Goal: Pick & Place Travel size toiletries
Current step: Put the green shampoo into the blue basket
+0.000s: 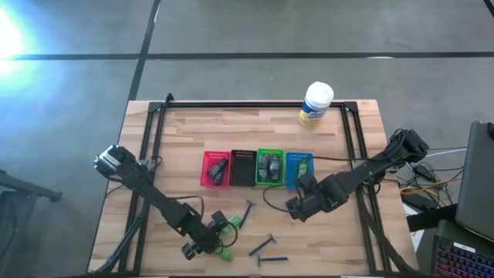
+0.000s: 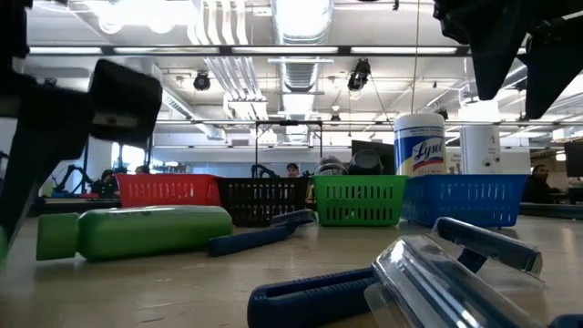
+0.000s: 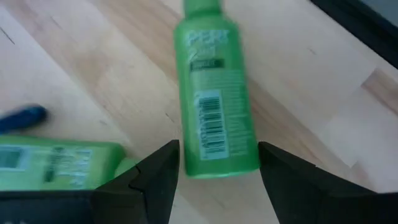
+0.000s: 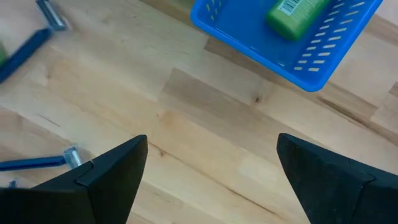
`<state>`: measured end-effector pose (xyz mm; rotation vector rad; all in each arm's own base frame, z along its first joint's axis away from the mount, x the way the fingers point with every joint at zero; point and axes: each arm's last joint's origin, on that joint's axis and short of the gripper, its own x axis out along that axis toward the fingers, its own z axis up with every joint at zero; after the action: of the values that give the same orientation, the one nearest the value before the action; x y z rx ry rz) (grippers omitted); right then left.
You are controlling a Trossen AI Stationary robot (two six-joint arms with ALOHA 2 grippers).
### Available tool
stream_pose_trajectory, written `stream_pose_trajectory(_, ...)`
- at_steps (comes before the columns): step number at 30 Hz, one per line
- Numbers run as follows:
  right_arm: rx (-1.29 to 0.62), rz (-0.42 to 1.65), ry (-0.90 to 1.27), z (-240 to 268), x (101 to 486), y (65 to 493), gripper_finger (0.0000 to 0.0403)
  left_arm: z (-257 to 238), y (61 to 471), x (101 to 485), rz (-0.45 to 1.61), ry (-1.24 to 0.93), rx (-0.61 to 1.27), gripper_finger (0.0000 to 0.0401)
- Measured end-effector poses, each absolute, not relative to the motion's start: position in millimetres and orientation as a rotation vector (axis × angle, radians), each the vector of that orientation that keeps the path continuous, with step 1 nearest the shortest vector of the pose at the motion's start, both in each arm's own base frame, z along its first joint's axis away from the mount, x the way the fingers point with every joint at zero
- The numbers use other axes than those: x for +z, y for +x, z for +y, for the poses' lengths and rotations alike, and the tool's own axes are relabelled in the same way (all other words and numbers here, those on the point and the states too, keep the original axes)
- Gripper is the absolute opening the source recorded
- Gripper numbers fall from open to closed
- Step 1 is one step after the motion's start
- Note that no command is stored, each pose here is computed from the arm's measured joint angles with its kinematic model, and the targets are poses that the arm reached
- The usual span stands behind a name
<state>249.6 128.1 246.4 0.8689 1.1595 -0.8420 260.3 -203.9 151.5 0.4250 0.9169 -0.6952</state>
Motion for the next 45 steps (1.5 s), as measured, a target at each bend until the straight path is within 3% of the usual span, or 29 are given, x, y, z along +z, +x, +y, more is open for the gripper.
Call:
stream_pose_trajectory(21,-0.837,1.155,0.869,128.1,245.3,251.5,0.0363,-210.9,270.8,141.1,0.914,0.196,-0.695,0.0218)
stream_pose_trajectory(29,-0.557,1.049,0.949,141.1,253.5,272.4,0.0348,-202.5,265.1,167.2,0.883,0.166,-0.627,0.0153)
stream_pose_trajectory(35,-0.318,0.969,1.033,146.0,264.4,291.8,0.033,-185.8,262.9,205.2,0.735,0.186,-0.433,0.0153)
stream_pose_trajectory(40,-0.11,0.931,1.059,136.4,273.2,308.7,0.0317,-165.1,267.8,228.9,0.586,0.358,-0.222,0.0156)
stream_pose_trajectory(45,-0.053,0.858,1.095,120.7,279.7,321.2,0.0304,-146.2,281.1,238.1,0.544,0.449,-0.126,0.0158)
